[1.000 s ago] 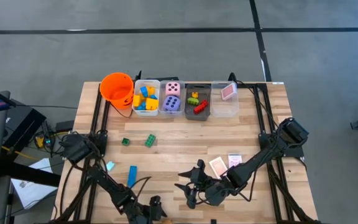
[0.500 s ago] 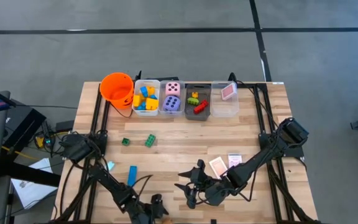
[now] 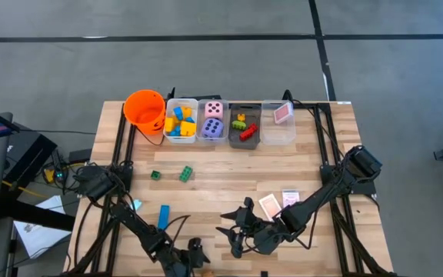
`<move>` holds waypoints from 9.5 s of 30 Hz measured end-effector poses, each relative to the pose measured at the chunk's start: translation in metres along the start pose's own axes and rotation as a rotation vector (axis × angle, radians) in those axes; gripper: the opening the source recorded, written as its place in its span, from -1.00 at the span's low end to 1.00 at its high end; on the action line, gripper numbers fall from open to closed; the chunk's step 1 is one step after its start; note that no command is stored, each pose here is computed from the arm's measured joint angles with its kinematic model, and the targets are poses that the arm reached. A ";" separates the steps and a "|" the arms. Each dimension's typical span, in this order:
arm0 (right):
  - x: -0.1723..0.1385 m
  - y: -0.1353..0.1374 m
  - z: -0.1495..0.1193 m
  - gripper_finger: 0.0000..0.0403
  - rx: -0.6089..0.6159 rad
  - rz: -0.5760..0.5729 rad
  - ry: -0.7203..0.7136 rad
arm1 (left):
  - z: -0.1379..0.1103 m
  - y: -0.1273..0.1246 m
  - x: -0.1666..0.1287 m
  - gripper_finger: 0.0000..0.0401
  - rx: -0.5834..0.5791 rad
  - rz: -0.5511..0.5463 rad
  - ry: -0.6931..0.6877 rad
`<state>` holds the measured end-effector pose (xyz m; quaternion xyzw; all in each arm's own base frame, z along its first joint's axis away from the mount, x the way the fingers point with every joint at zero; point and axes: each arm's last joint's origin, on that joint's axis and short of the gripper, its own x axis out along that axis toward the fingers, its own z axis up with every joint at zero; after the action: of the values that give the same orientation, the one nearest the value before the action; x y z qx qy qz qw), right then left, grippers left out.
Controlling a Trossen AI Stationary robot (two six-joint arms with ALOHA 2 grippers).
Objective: Pick & Place Toys
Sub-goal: Put the brown game piece into the black bin, then put the green game piece into the black bin
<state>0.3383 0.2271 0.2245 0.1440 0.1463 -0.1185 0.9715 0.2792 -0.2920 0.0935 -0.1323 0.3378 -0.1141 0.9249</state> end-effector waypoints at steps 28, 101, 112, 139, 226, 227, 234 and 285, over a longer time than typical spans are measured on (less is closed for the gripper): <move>0.000 0.000 0.000 -0.04 -0.001 0.000 0.000 | -0.001 0.005 0.001 -0.08 0.071 0.052 -0.001; 0.071 -0.088 0.055 -0.04 -0.846 -0.264 0.005 | 0.107 0.306 -0.229 -0.33 -0.143 -0.064 -0.304; 0.081 -0.105 0.063 -0.02 -0.904 -0.250 0.029 | 0.109 0.271 -0.210 -0.32 -0.130 -0.189 -0.244; 0.086 -0.111 0.067 0.24 -0.915 -0.205 0.022 | 0.113 0.258 -0.204 -0.32 -0.126 -0.198 -0.276; 0.094 -0.293 0.076 0.02 -0.243 -0.980 0.350 | 0.103 0.290 -0.286 0.12 -0.068 0.319 -0.416; 0.094 -0.295 0.076 0.07 -0.241 -0.982 0.351 | 0.103 0.290 -0.286 0.11 -0.068 0.319 -0.416; 0.101 -0.266 0.080 0.24 -0.375 -0.872 0.291 | 0.104 0.291 -0.286 0.09 -0.067 0.338 -0.425; 0.084 -0.144 0.046 0.18 -0.392 -0.565 0.085 | 0.003 0.239 -0.142 0.10 -0.306 0.716 -0.069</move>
<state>0.3884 0.0633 0.2044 -0.0868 0.2409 -0.3465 0.9024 0.2045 -0.0247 0.1028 -0.1462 0.3442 0.2722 0.8866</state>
